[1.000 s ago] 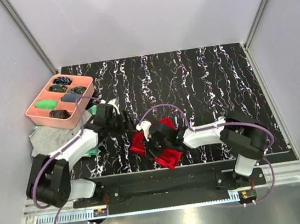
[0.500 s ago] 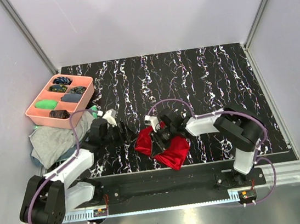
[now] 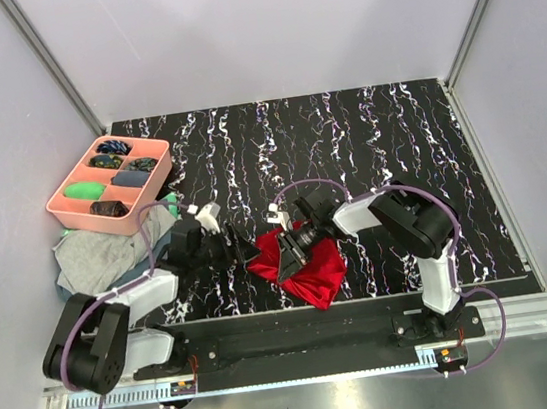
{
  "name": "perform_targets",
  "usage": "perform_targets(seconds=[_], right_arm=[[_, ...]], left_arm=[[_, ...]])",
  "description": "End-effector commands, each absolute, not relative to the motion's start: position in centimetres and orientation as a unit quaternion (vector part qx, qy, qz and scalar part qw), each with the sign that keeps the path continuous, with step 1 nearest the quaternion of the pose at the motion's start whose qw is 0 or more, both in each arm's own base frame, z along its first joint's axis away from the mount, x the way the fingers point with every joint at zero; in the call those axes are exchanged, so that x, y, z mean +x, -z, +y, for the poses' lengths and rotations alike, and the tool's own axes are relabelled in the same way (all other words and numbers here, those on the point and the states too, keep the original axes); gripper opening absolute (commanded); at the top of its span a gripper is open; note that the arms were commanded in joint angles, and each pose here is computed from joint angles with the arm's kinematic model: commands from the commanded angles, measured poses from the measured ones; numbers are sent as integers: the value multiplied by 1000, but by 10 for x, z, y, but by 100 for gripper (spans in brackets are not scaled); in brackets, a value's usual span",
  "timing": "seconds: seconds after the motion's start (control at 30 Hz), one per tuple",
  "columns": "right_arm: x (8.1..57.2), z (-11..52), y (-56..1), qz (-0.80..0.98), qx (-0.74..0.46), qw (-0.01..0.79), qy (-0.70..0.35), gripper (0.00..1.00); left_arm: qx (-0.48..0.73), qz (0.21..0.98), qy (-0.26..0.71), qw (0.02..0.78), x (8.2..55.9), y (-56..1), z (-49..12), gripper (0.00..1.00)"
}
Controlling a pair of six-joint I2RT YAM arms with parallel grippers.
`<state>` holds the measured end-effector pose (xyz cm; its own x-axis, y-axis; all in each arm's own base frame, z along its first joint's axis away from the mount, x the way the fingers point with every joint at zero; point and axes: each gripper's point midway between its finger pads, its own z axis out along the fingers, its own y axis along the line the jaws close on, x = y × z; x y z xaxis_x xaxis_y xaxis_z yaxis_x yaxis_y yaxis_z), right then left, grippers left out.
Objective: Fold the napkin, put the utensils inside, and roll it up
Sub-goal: Roll the napkin with the utensil
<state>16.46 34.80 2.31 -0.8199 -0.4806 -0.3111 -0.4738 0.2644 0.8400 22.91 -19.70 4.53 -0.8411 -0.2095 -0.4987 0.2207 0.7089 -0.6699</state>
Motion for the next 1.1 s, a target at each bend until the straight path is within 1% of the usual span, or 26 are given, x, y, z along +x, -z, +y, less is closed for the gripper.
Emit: perform_targets(seconds=[0.0,0.1,0.13,0.2,0.23,0.27,0.43,0.57,0.6,0.67,0.7,0.77,0.9,0.97,1.03,1.07], right_arm=[[168,348,-20,-791,290,25,538,25],[169,347,-16,-791,288,30,539,25],[170,346,-15,-792,286,30,539,25],[170,345,-13,-792,285,32,539,24],[170,345,-12,-792,285,33,539,24],[171,345,-12,-791,285,33,540,24],[171,344,-8,-793,285,36,538,24],[172,343,-2,-798,285,39,530,24],[173,343,-2,-800,286,38,526,24],[177,344,-2,-801,288,30,524,24],[175,341,-1,-807,285,37,516,24],[178,341,-6,-810,286,27,511,26],[189,335,-16,-831,290,-5,476,34],[192,331,-30,-837,296,-23,460,44],[198,326,-36,-848,298,-43,436,50],[202,321,-45,-855,301,-59,418,56]], left_arm=[[36,861,419,286,232,-50,-216,74],[44,860,427,276,231,-47,-222,70],[47,861,427,273,230,-46,-223,66],[48,862,426,271,230,-44,-224,61],[47,862,425,272,230,-44,-224,58],[47,863,423,272,230,-43,-223,52],[49,864,426,262,231,-39,-227,44],[59,864,431,254,230,-38,-235,34],[60,864,431,253,230,-38,-235,26],[60,866,430,248,230,-37,-236,15],[60,868,427,246,230,-37,-235,6],[57,874,419,240,232,-37,-235,0],[38,892,392,224,234,-33,-229,0],[22,901,380,208,234,-31,-226,0],[13,907,373,196,232,-31,-225,0],[10,909,370,193,232,-31,-224,0]])
